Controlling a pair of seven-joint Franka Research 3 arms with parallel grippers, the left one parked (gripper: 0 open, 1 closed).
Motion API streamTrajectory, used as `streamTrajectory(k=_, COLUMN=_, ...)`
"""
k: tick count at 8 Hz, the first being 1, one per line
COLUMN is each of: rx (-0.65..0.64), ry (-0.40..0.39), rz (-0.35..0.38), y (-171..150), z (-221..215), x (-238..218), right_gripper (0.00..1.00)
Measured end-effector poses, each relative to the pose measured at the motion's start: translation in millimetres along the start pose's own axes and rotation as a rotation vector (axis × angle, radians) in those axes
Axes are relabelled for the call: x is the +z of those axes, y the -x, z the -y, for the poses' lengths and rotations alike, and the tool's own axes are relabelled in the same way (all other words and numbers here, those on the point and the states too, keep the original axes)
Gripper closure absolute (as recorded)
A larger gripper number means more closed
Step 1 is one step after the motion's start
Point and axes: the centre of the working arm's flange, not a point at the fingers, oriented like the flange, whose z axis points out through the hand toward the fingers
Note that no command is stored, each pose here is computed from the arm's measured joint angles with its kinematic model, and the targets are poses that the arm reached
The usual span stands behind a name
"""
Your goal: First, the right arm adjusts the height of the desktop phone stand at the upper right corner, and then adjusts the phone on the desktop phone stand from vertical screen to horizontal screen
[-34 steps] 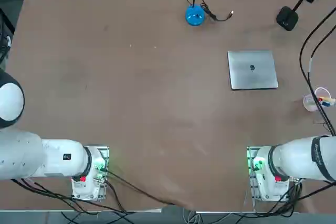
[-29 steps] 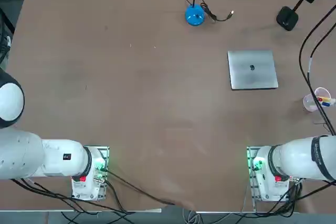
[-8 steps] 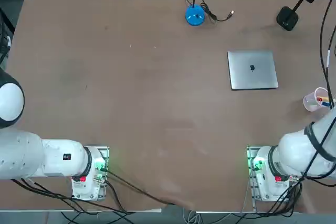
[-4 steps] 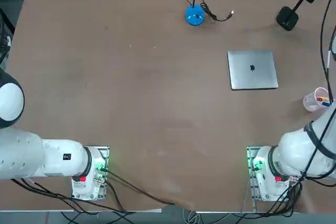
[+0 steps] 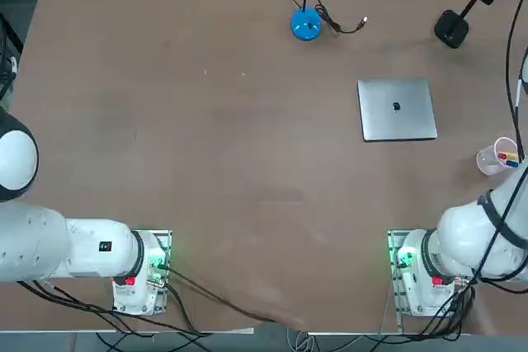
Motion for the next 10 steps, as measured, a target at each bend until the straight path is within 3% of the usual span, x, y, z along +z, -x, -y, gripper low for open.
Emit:
streamTrajectory(k=6, rx=0.038, ry=-0.003, rz=0.019, y=1.5, z=2.5, x=5.8, right_gripper=0.33)
streamTrajectory(k=10, rx=0.044, ry=0.002, rz=0.035, y=1.0, z=3.5, x=19.1, right_gripper=0.40)
